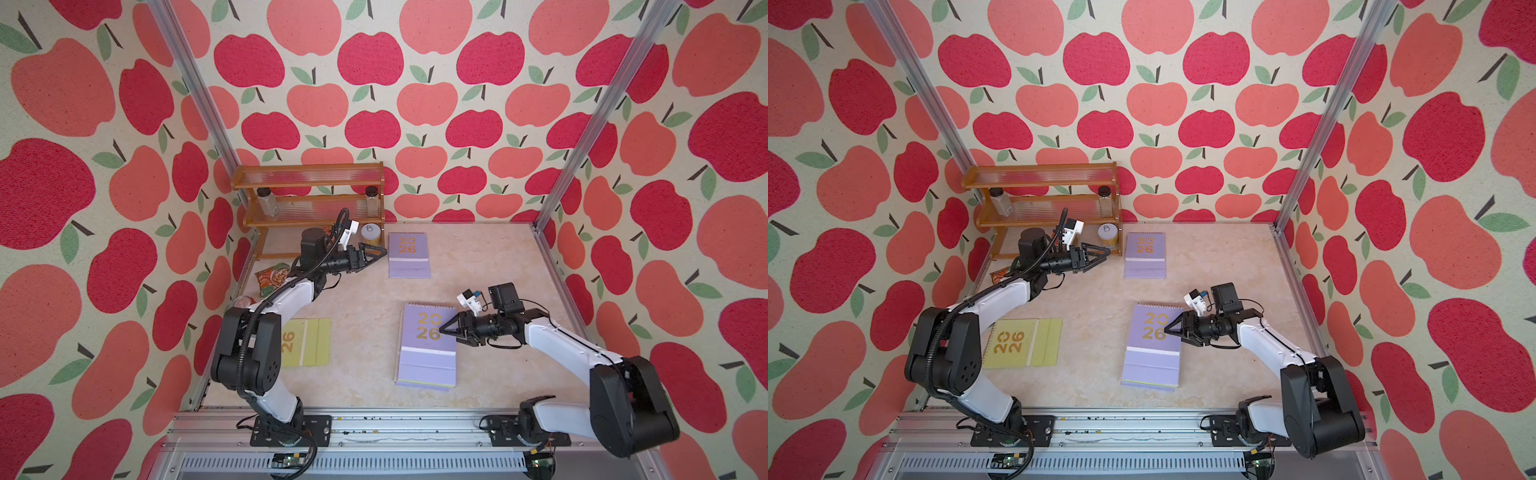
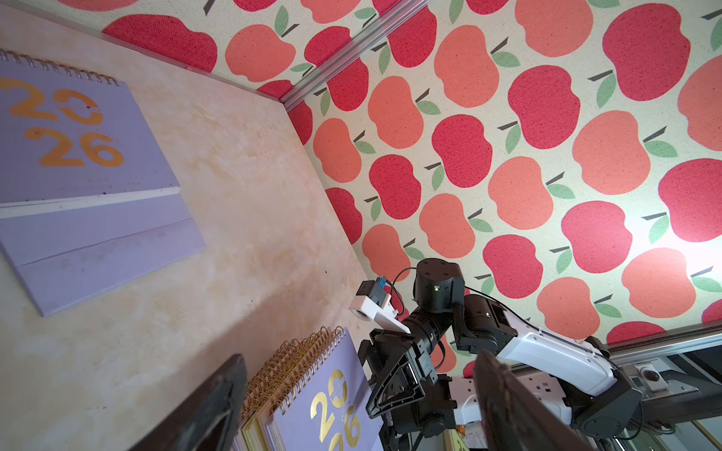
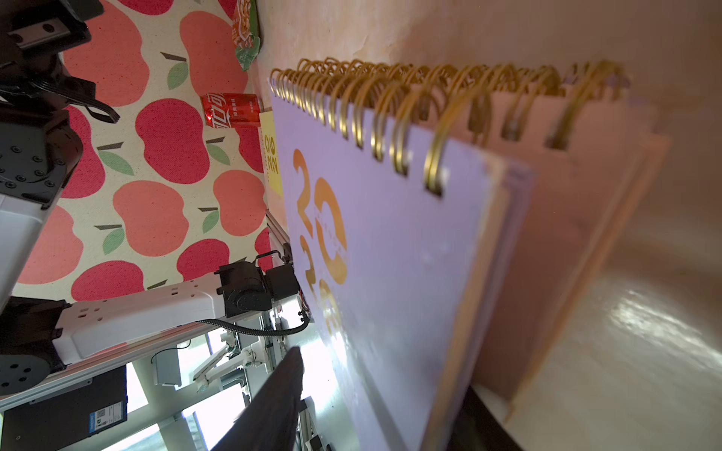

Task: Stack the calendars
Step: Place the calendar at the calendar.

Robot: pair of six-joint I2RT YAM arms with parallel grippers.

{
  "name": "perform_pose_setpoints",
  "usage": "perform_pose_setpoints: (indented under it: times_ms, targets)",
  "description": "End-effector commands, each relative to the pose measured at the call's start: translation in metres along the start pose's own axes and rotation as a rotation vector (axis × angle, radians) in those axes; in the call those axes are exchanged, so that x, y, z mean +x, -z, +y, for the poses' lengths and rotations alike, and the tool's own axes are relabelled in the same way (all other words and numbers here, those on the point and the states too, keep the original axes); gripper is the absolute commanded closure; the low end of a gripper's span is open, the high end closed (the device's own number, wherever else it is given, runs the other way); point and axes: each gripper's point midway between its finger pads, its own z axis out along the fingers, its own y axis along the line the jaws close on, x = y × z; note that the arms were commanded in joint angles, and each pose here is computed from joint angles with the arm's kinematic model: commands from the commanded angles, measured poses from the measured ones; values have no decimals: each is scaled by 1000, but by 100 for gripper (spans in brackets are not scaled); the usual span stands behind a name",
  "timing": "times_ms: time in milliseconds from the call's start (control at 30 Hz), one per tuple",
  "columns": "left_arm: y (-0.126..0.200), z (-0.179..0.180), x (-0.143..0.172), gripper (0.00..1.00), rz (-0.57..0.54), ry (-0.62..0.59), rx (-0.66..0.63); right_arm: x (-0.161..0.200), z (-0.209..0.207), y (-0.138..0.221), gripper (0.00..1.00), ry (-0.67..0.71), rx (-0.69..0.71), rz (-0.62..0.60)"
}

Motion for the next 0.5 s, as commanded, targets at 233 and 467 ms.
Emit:
perform_pose_setpoints:
  times_ms: [233, 467]
  targets:
    - [-1, -2, -4, 11, -3, -33, -6, 1, -38, 26, 41, 7, 343, -45]
    - [-5, 18, -1, 2, 29, -23, -137, -40, -24, 63, 32, 133, 497, -144]
